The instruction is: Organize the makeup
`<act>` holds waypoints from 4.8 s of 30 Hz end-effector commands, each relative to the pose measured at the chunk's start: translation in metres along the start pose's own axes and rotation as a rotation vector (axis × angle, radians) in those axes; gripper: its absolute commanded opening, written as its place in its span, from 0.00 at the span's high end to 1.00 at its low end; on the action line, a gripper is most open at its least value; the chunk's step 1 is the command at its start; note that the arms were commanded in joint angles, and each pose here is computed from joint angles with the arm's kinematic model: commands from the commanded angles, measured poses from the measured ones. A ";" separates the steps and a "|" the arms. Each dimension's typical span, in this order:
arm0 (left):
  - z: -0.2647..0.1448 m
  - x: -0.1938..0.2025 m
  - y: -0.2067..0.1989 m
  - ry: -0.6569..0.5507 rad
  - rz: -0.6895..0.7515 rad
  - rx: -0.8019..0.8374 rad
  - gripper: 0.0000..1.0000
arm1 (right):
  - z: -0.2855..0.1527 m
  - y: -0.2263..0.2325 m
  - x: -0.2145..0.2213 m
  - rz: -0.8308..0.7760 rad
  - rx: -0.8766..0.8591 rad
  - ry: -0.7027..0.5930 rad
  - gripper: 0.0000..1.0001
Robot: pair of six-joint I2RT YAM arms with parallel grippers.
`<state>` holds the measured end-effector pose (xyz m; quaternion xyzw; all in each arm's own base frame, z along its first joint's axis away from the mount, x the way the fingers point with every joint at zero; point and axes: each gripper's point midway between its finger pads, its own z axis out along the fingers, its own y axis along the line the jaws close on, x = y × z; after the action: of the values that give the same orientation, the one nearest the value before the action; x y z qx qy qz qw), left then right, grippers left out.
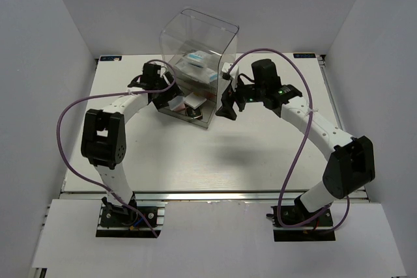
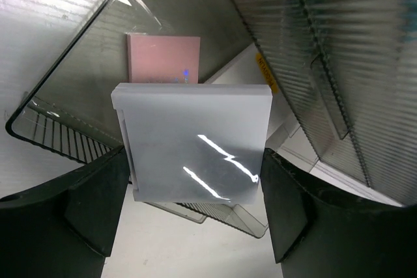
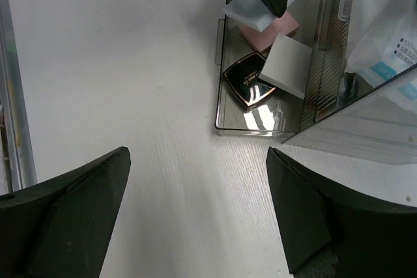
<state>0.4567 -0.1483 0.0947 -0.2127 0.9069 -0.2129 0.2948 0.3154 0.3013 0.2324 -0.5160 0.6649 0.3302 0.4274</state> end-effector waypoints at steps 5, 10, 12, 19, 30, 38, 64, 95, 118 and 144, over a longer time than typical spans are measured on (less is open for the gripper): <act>-0.017 -0.028 -0.030 -0.066 0.025 0.033 0.02 | -0.006 0.001 -0.014 -0.028 -0.002 -0.053 0.11; -0.031 -0.038 -0.039 -0.097 0.031 0.047 0.02 | -0.006 0.003 -0.011 -0.060 -0.017 -0.047 0.11; -0.036 -0.041 -0.041 -0.103 0.033 0.050 0.02 | -0.007 0.003 -0.012 -0.069 -0.019 -0.050 0.11; -0.084 -0.036 -0.044 -0.174 0.011 0.115 0.16 | -0.017 -0.007 -0.026 -0.153 0.071 -0.102 0.11; -0.121 0.028 0.006 -0.204 -0.293 0.246 0.38 | -0.051 -0.036 -0.087 -0.241 0.320 -0.313 0.27; -0.109 0.066 0.028 -0.153 -0.399 0.266 0.50 | -0.070 -0.061 -0.112 -0.069 0.349 -0.378 0.32; 0.017 0.070 0.019 0.053 -0.394 -0.014 0.86 | -0.125 -0.095 -0.068 0.118 0.508 -0.408 1.00; 0.079 0.003 -0.060 0.023 -0.479 0.191 0.44 | -0.124 -0.099 -0.047 0.141 0.510 -0.382 1.00; 0.060 0.018 -0.030 0.017 -0.463 0.106 0.38 | -0.124 -0.088 -0.032 0.145 0.492 -0.345 0.94; 0.017 0.030 -0.013 0.003 -0.417 0.072 0.25 | -0.126 -0.075 -0.020 0.101 0.475 -0.297 0.67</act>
<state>0.4683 -0.1941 0.0409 -0.4021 0.8343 -0.3077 0.2180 0.3700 0.1823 0.2907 -0.2924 0.6970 0.2666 0.5980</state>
